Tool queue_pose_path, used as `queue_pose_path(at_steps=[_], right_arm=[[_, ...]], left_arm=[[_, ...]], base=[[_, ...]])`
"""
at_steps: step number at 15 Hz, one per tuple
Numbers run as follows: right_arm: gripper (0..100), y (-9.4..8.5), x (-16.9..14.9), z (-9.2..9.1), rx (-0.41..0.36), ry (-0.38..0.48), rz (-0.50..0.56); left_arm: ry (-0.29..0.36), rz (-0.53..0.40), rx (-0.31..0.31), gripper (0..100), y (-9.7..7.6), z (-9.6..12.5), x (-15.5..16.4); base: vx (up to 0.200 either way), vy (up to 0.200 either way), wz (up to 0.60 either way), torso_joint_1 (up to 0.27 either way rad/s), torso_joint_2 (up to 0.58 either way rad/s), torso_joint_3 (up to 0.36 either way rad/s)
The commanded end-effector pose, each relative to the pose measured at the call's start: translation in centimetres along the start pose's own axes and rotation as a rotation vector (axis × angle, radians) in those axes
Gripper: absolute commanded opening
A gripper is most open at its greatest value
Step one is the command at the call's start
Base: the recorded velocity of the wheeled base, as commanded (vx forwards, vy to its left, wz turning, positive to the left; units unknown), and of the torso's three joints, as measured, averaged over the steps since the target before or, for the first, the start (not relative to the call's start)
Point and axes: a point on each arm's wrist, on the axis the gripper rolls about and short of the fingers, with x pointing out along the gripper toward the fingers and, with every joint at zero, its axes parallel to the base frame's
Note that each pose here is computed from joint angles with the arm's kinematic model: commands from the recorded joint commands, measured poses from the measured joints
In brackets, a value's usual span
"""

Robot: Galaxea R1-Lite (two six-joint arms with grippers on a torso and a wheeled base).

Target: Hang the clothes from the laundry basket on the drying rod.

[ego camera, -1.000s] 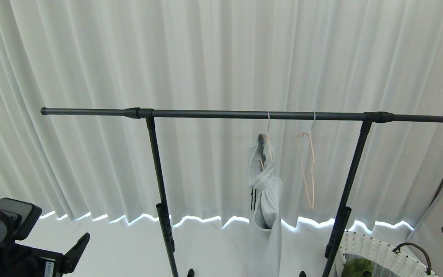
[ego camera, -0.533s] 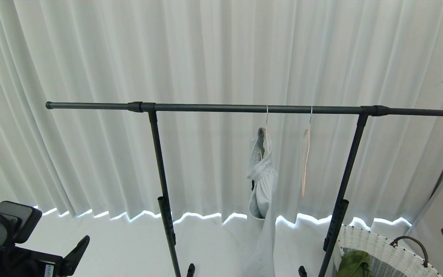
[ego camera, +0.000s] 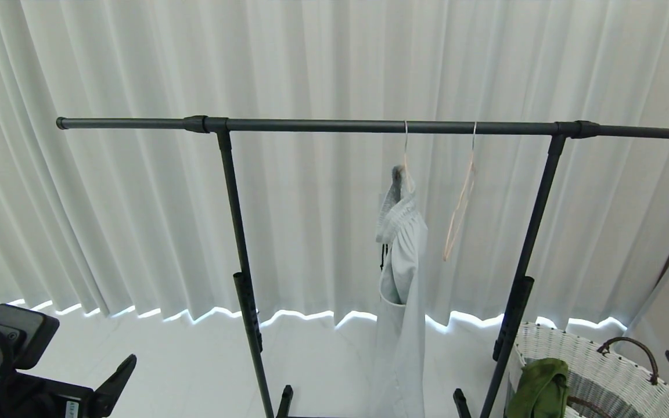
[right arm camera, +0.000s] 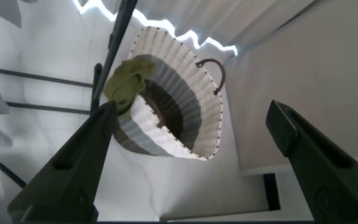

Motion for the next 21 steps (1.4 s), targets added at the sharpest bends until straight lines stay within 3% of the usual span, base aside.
queue_pose_path(at_steps=[1,10,17,21], right_arm=[[100,0.1,0.2,-0.1,-0.005,0.01,0.003],[100,0.2,0.3,-0.5,-0.013,0.026,-0.008],[100,0.7,0.7,-1.9,-0.063,0.025,-0.013],[100,0.6,1.1,-2.7,-0.083,0.082,-0.091]], left_arm=[[-0.018,-0.007,-0.001,100,0.0,0.1,-0.2],[-0.017,-0.021,-0.001,100,-0.1,0.1,-0.2],[0.008,-0.025,0.01,100,-0.3,-1.0,-0.4],[0.009,-0.032,0.068,100,-0.4,-1.5,-0.7]], base=[[0.0,0.0,0.0,-0.207,0.5,0.286],[0.0,0.0,0.0,-0.187,0.46,0.276],[0.0,0.0,0.0,-0.016,0.04,0.029],[0.0,-0.2,0.0,-0.001,0.0,0.007]])
